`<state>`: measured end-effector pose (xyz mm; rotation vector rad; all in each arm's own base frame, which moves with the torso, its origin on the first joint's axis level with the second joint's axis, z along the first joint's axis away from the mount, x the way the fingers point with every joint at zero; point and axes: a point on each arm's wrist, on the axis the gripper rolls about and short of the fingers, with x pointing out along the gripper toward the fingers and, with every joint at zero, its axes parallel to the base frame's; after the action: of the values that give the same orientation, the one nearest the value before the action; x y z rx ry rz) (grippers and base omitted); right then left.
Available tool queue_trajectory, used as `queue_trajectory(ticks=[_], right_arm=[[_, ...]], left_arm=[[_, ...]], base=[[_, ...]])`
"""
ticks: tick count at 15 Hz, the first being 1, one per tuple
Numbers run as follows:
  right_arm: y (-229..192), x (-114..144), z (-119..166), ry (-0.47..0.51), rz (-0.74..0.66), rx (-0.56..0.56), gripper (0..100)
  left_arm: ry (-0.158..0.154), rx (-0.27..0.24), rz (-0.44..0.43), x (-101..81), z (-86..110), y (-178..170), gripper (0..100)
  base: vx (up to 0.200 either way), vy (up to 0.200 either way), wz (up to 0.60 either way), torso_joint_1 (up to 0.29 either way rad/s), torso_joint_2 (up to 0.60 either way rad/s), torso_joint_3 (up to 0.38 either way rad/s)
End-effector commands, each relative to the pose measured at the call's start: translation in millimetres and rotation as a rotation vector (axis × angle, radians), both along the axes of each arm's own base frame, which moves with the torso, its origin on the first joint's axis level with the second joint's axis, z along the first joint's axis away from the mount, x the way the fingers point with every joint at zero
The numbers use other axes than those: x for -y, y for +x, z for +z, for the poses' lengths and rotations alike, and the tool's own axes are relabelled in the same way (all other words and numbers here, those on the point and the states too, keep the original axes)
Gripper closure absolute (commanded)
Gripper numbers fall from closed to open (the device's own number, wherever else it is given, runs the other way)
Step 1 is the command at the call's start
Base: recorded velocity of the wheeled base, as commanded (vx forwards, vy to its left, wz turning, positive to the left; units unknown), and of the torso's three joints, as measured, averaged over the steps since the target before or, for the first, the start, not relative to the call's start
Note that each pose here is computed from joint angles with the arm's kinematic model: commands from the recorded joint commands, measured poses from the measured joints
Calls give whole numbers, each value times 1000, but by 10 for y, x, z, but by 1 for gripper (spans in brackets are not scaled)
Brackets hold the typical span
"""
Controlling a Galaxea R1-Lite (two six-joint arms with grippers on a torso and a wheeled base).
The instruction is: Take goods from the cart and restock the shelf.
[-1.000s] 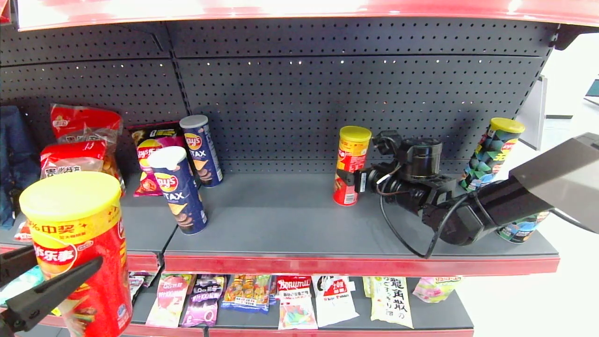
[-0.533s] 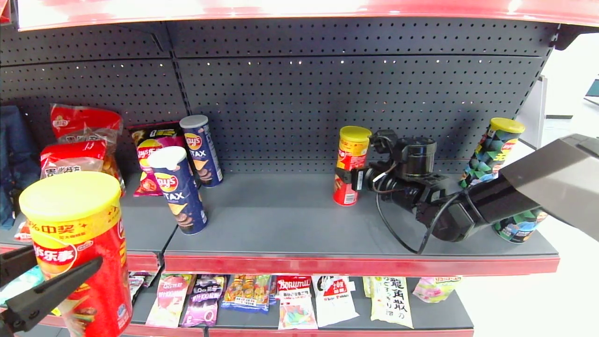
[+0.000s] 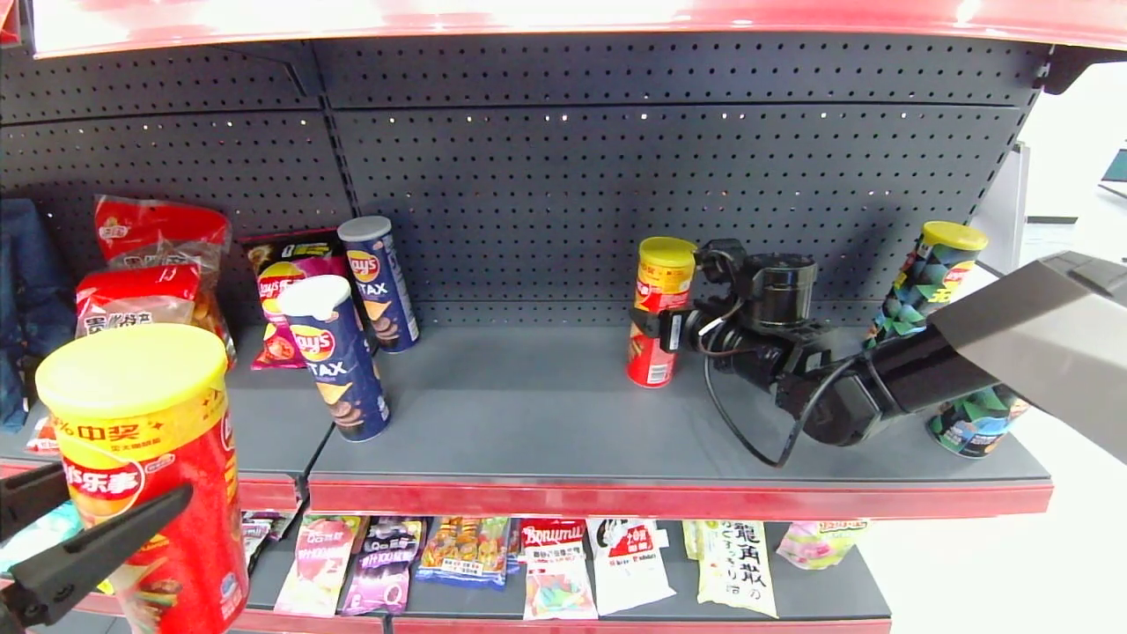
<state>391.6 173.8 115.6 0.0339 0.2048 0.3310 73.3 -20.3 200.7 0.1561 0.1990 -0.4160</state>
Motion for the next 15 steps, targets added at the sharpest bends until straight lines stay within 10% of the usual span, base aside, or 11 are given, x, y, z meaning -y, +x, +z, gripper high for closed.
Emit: queue_trajectory(ticks=[1,15], right_arm=[[30,-13,-11,1,0,4,0],[172,-83,-47,11,-3,25,0]], left_arm=[[0,-1,-1,1,-1,3,100],[2,-13,-6,8,-10,26,100]], base=[[0,0,0,0,0,0],[0,0,0,0,0,0]])
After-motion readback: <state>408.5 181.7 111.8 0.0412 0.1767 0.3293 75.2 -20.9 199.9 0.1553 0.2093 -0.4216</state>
